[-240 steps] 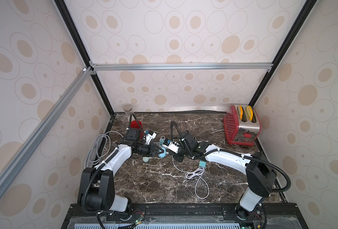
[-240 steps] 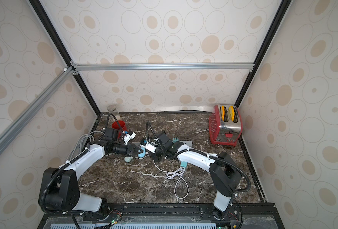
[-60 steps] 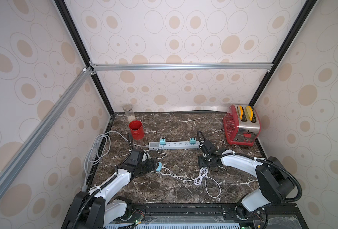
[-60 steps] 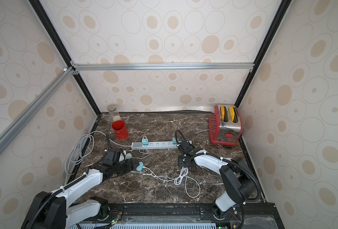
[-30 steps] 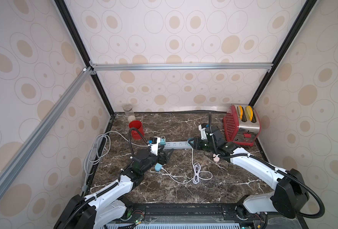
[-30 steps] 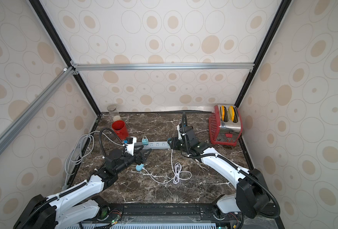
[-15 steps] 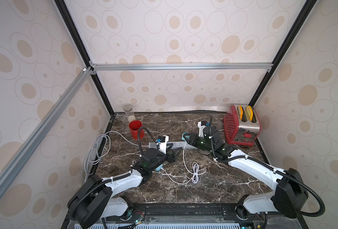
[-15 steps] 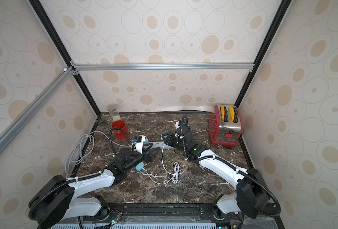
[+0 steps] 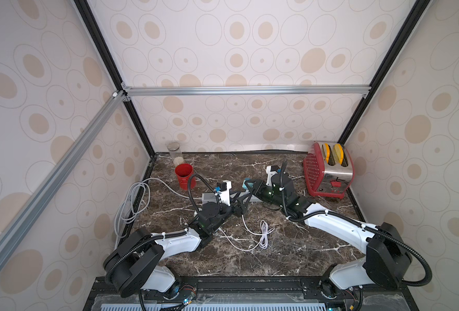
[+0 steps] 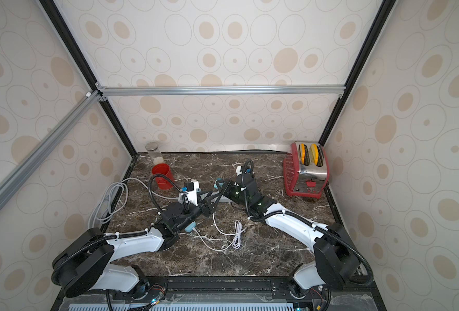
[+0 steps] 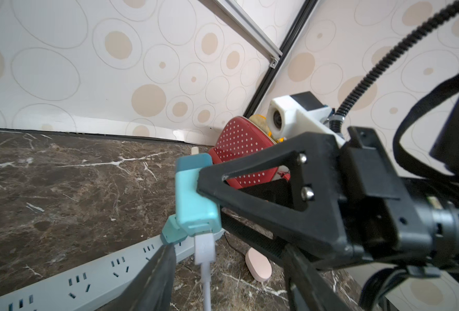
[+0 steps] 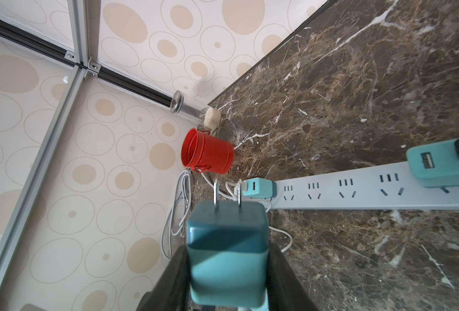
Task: Charge the bluetooth headset
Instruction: Pick up the plug from the center of the board.
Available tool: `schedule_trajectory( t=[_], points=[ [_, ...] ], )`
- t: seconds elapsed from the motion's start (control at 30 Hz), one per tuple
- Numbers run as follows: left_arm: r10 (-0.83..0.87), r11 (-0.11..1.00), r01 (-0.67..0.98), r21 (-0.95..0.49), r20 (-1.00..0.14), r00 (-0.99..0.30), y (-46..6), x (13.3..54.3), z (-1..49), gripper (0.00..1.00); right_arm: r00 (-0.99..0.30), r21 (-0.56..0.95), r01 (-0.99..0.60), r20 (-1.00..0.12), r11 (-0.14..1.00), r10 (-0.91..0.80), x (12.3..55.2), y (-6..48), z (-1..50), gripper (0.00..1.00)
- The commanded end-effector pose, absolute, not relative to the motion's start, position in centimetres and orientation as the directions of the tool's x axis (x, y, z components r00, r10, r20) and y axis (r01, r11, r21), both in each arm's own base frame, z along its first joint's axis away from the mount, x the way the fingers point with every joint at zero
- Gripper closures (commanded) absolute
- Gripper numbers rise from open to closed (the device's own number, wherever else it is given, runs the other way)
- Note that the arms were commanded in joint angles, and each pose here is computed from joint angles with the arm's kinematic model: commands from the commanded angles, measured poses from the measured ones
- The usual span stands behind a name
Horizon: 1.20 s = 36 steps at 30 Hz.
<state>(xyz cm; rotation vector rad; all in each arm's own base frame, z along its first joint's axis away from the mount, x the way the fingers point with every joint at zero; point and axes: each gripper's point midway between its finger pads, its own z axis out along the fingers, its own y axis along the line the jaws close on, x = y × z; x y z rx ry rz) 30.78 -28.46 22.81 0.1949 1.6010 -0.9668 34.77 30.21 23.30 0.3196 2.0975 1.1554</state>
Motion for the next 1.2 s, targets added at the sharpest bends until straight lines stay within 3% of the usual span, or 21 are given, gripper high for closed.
schedule_trajectory(
  t=[0.0, 0.27, 0.67, 1.17],
  points=[
    [-0.449, 0.641, 0.596, -0.484, -0.866, -0.22, -28.2, 31.6, 25.2, 0.42, -0.705, 0.846, -0.106, -0.434, 0.522, 0.56, 34.8, 30.7, 23.6, 0.8],
    [-0.465, 0.616, 0.625, -0.479, -0.862, -0.202, -28.8, 31.7, 25.4, 0.46, -0.718, 0.886, -0.08, -0.368, 0.456, 0.59, 34.8, 31.6, 23.4, 0.8],
    [-0.405, 0.682, 0.617, -0.394, -0.905, -0.13, -28.5, 32.2, 25.7, 0.57, -0.748, 0.924, -0.063, -0.293, 0.376, 0.595, 34.1, 32.5, 24.3, 0.82],
    [-0.337, 0.757, 0.576, -0.308, -0.94, -0.058, -27.4, 32.6, 25.5, 0.58, -0.774, 0.942, -0.063, -0.254, 0.329, 0.579, 32.6, 32.8, 24.8, 0.82]
  ],
)
